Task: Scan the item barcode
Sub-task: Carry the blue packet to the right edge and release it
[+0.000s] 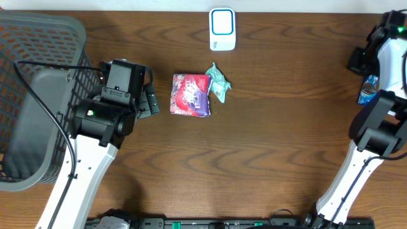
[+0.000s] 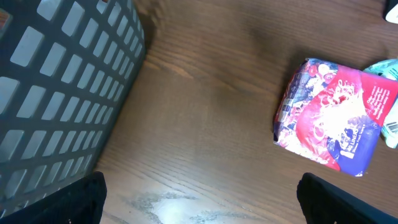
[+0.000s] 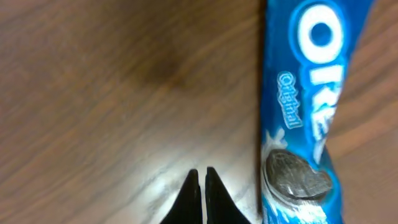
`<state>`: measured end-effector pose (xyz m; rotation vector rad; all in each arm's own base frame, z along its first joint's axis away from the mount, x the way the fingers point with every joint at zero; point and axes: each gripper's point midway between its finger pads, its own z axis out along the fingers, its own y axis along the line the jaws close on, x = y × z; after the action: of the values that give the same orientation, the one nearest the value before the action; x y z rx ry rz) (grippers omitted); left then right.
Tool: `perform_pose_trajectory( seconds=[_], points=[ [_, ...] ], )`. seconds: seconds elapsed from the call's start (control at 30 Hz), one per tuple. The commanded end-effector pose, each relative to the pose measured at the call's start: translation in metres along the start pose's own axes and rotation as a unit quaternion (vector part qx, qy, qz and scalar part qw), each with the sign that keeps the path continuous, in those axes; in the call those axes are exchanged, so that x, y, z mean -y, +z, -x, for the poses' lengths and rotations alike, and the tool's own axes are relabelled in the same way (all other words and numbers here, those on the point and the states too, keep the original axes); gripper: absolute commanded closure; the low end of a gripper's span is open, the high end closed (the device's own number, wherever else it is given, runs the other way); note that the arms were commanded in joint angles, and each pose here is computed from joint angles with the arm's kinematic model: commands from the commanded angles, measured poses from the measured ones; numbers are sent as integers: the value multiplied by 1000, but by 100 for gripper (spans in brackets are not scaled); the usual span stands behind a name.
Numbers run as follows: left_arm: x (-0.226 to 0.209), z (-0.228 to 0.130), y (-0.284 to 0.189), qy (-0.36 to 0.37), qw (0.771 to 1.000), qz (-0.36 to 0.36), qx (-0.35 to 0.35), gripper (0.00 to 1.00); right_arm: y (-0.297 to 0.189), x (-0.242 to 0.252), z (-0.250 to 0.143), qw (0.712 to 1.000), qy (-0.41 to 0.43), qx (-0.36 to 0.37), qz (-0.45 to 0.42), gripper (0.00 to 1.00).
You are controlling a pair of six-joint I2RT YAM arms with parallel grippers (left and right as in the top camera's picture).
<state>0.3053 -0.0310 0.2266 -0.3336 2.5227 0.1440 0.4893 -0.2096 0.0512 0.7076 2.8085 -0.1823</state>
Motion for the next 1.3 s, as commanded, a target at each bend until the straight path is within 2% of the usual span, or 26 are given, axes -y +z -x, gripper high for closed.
perform_pose_trajectory(
  seconds=[0.0, 0.13, 0.3, 0.43, 0.57, 0.63, 0.77, 0.9, 0.97, 1.07, 1.17, 1.27],
  points=[
    [-3, 0, 2, -3, 1000, 9, -1, 2, 21, 12, -12, 1000, -4, -11, -18, 95],
    [-3, 0, 2, -3, 1000, 9, -1, 2, 45, 25, -14, 1000, 10, 3, -23, 89],
    [-3, 0, 2, -3, 1000, 9, -1, 2, 63, 52, -14, 999, 35, 20, -36, 87],
    [-3, 0, 2, -3, 1000, 9, -1, 2, 62, 102, -17, 992, 59, 17, -111, 88],
    [-3, 0, 2, -3, 1000, 9, -1, 2, 62, 126, -24, 991, 52, 5, -124, 93],
    [-3, 0, 2, -3, 1000, 9, -1, 2, 60, 132, -25, 991, 43, 0, -127, 95],
    [-3, 0, 2, -3, 1000, 9, -1, 2, 45, 137, -18, 989, 45, 12, -137, 91],
    [-3, 0, 2, -3, 1000, 9, -1, 2, 14, 125, -1, 987, 85, 53, -123, 91],
    [-3, 0, 2, -3, 1000, 9, -1, 2, -2, 101, 8, 991, 82, 73, -78, 89],
    [-3, 0, 2, -3, 1000, 9, -1, 2, -26, 43, 20, 993, 57, 96, 46, 80],
    [-3, 0, 2, -3, 1000, 9, -1, 2, -52, -28, 20, 975, 21, 97, 198, 59],
    [-3, 0, 2, -3, 1000, 9, -1, 2, -78, -94, 6, 939, -17, 75, 335, 43]
  ],
)
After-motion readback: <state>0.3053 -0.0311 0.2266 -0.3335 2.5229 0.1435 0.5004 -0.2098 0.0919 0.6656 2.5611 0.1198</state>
